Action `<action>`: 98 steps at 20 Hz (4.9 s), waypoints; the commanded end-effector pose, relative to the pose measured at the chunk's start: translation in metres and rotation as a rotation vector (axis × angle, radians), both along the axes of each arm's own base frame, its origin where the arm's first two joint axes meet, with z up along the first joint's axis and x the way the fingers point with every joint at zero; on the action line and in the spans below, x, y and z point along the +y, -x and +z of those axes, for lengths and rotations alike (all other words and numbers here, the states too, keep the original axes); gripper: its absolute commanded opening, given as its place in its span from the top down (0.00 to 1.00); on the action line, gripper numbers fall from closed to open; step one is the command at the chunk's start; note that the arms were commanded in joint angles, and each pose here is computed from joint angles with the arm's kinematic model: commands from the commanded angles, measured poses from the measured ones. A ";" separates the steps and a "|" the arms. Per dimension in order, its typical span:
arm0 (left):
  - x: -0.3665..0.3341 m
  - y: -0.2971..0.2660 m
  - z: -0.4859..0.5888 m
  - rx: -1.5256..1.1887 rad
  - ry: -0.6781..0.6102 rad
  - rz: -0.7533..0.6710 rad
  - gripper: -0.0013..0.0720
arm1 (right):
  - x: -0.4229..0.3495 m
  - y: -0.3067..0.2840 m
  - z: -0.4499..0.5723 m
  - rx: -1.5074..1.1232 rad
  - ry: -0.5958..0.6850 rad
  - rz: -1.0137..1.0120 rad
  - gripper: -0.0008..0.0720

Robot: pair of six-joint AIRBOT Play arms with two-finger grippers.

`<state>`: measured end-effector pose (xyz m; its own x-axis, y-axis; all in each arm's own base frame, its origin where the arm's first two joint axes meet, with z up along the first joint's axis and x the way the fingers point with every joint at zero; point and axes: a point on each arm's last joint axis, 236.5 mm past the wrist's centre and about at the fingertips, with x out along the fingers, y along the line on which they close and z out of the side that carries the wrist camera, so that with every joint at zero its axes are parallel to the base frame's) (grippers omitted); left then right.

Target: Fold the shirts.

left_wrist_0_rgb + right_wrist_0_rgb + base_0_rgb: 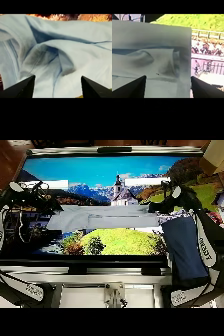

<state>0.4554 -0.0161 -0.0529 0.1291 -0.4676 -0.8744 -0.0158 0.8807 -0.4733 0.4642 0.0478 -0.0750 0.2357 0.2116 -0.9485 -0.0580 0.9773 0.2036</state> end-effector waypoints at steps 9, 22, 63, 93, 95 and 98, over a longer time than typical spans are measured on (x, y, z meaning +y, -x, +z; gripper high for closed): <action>-0.019 0.011 0.036 -0.018 0.028 -0.054 0.09 | 0.033 0.029 -0.050 0.243 -0.256 -0.092 0.11; -0.251 0.033 0.029 -0.064 0.225 -0.336 0.94 | 0.073 0.065 0.169 -0.099 -0.344 0.102 0.89; -0.041 0.042 0.300 -0.658 0.224 0.013 0.94 | 0.177 0.038 0.111 -0.041 -0.408 0.043 0.30; -0.035 0.042 0.289 -0.636 0.182 0.009 0.94 | -0.032 0.096 0.229 -0.184 -0.218 -0.216 0.89; -0.037 0.047 0.287 -0.618 0.186 -0.013 0.94 | -0.069 0.129 0.247 -0.189 -0.168 -0.323 0.89; -0.043 0.056 0.283 -0.597 0.188 -0.062 0.94 | -0.116 0.168 0.260 -0.200 -0.052 -0.458 0.89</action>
